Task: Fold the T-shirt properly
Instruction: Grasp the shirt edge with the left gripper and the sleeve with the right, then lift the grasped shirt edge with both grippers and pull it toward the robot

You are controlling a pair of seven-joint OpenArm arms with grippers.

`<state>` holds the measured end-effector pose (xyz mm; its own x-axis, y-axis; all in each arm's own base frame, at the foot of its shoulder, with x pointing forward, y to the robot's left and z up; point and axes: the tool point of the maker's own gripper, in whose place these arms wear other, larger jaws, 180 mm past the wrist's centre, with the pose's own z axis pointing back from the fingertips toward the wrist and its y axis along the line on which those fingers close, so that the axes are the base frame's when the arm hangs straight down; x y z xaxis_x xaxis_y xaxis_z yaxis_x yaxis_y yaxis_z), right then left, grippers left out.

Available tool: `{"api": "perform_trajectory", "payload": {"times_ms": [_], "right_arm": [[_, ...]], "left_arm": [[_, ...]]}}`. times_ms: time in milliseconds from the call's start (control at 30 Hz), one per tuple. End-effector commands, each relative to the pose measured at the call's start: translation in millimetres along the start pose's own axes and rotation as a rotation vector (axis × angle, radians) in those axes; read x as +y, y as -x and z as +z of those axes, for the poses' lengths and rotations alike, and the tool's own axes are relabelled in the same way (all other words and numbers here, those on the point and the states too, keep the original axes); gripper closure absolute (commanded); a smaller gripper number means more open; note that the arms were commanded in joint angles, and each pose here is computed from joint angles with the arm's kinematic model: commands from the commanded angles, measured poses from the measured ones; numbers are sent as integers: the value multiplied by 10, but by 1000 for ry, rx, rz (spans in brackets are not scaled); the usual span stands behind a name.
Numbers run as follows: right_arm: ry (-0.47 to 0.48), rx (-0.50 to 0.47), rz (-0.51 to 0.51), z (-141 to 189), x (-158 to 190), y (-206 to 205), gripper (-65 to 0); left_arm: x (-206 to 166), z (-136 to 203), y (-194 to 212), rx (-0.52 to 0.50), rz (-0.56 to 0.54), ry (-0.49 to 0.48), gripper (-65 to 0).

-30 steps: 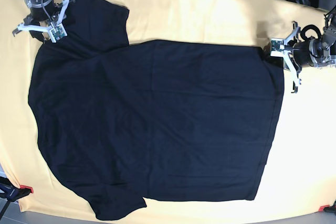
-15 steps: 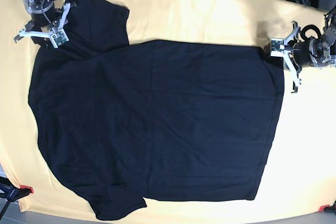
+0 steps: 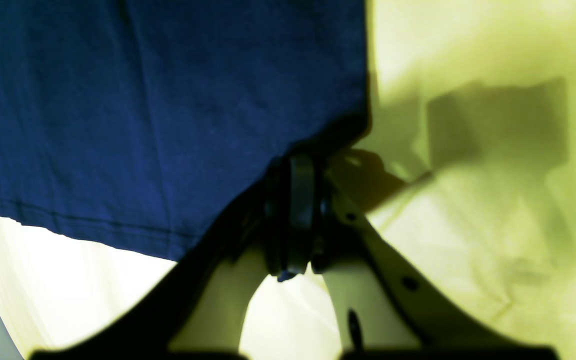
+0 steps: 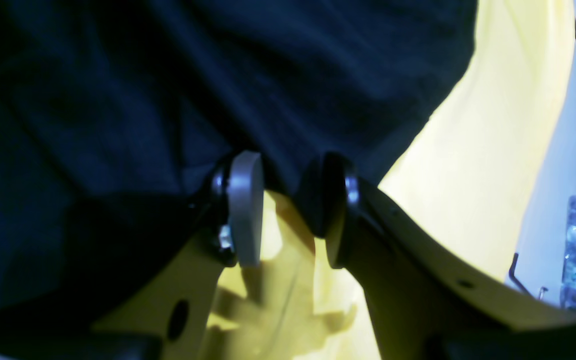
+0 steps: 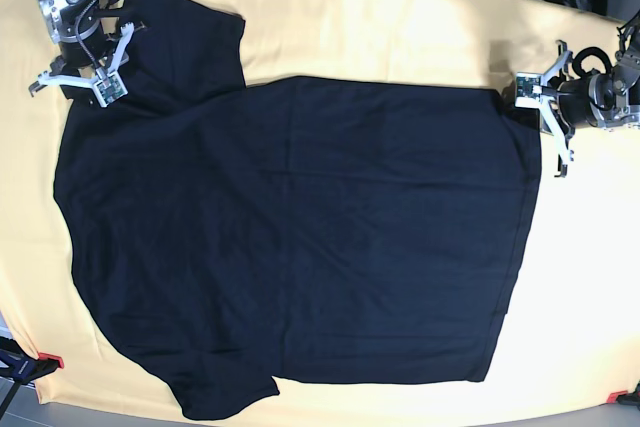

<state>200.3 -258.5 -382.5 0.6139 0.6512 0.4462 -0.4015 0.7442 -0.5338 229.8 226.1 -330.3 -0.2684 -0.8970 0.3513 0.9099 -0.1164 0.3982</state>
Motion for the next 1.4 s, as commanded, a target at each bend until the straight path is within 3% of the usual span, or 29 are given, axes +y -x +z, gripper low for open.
{"api": "perform_trajectory", "payload": {"times_ms": [0, 100, 200, 500, 867, 1200, 1367], "right_arm": [[17, 6, 15, -4, -85, 11, -227], [12, 1, -3, -17, -88, -11, -202], [11, 22, -9, -16, -87, 25, 0], [92, 22, -19, 137, -280, -136, 0], [80, 24, 152, 587, -218, -126, 0], [123, 106, 158, 740, -473, 130, 0], [49, 129, 109, 750, -465, 199, 0]], "left_arm": [[104, 83, -1, 1, -20, -19, 0], [105, 83, -1, 1, -21, -20, 0], [105, 83, -1, 1, -21, -20, 0], [173, 172, -107, -60, 30, -30, 0], [261, 372, -197, -123, 100, -21, 0], [48, 484, -374, -113, 23, 82, 0], [-79, 530, -473, -86, -15, 140, 0]]}}
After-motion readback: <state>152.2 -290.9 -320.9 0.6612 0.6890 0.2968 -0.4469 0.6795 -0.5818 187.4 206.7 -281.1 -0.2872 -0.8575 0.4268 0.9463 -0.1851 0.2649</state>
